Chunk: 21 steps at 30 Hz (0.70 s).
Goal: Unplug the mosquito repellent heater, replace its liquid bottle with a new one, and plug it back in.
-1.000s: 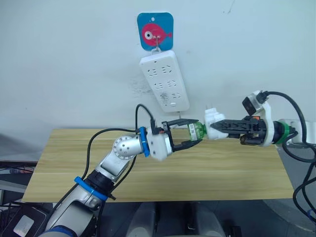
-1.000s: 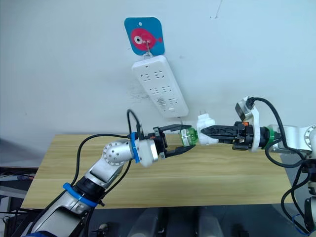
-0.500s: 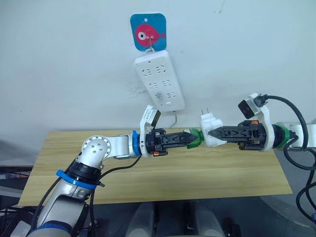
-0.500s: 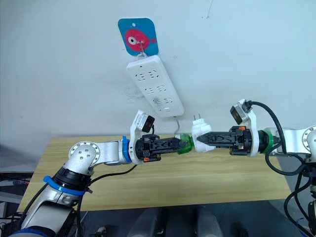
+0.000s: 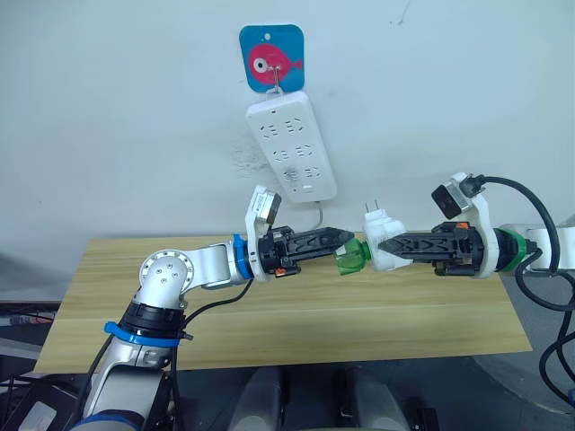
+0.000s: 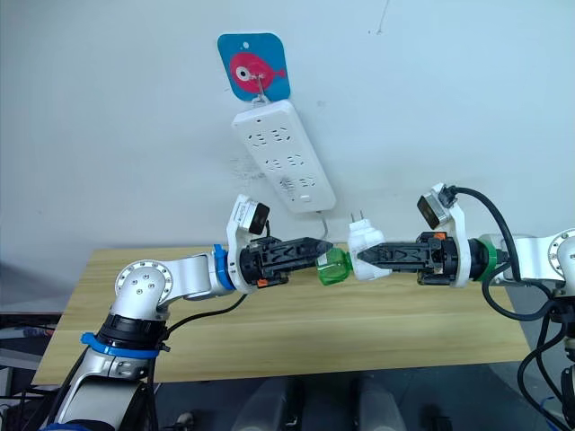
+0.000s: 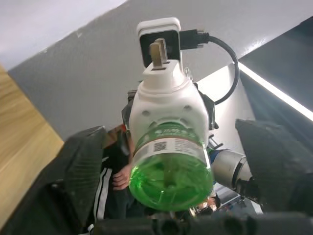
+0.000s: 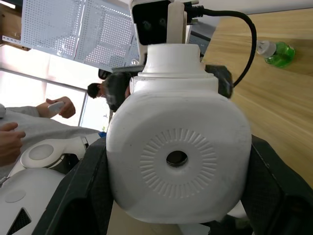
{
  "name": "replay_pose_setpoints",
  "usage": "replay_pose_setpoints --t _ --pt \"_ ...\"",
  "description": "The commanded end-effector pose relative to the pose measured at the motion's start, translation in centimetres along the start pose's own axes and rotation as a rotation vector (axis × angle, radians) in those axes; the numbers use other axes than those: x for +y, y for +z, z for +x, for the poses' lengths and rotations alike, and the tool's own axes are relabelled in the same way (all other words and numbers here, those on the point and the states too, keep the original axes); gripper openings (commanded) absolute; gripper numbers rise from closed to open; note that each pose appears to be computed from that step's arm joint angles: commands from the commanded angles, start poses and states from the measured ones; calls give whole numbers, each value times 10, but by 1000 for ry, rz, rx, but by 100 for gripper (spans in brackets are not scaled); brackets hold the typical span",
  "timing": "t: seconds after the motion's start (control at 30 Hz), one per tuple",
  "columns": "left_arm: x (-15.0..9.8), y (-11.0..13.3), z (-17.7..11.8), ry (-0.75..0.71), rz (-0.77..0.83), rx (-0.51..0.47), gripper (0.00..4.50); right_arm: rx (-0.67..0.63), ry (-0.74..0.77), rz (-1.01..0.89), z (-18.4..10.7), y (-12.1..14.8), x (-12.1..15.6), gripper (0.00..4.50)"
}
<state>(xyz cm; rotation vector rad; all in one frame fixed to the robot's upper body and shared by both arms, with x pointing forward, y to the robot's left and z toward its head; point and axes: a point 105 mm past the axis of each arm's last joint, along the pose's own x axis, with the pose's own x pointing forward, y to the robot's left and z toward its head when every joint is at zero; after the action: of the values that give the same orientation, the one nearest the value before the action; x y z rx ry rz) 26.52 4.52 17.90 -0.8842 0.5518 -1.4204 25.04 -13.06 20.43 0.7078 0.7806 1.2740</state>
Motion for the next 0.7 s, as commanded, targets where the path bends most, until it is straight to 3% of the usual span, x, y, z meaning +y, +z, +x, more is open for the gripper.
replay_pose_setpoints --t 0.03,0.2,0.3,0.37,0.5,0.53,0.63,0.7 --pt "-5 5 -14 35 94 1 447 -30 22 -23 -5 7 9 298" --pt "-4 -2 -37 140 354 87 447 -82 -12 -11 -13 16 4 298" --pt "8 -14 -41 249 792 250 447 -130 -45 15 -19 22 -4 298" --pt "11 -17 -38 247 1088 301 447 -139 -51 24 -20 24 -6 298" --pt "7 1 -23 285 1785 174 447 -145 -55 28 -17 28 -8 298" --pt "5 -1 -20 270 1892 162 447 -145 -53 29 -16 29 -8 298" --pt "8 10 -17 337 2051 77 447 -141 -47 29 -13 29 -8 298" --pt "2 10 -8 298 2146 45 447 -129 -42 34 -10 27 -9 298"
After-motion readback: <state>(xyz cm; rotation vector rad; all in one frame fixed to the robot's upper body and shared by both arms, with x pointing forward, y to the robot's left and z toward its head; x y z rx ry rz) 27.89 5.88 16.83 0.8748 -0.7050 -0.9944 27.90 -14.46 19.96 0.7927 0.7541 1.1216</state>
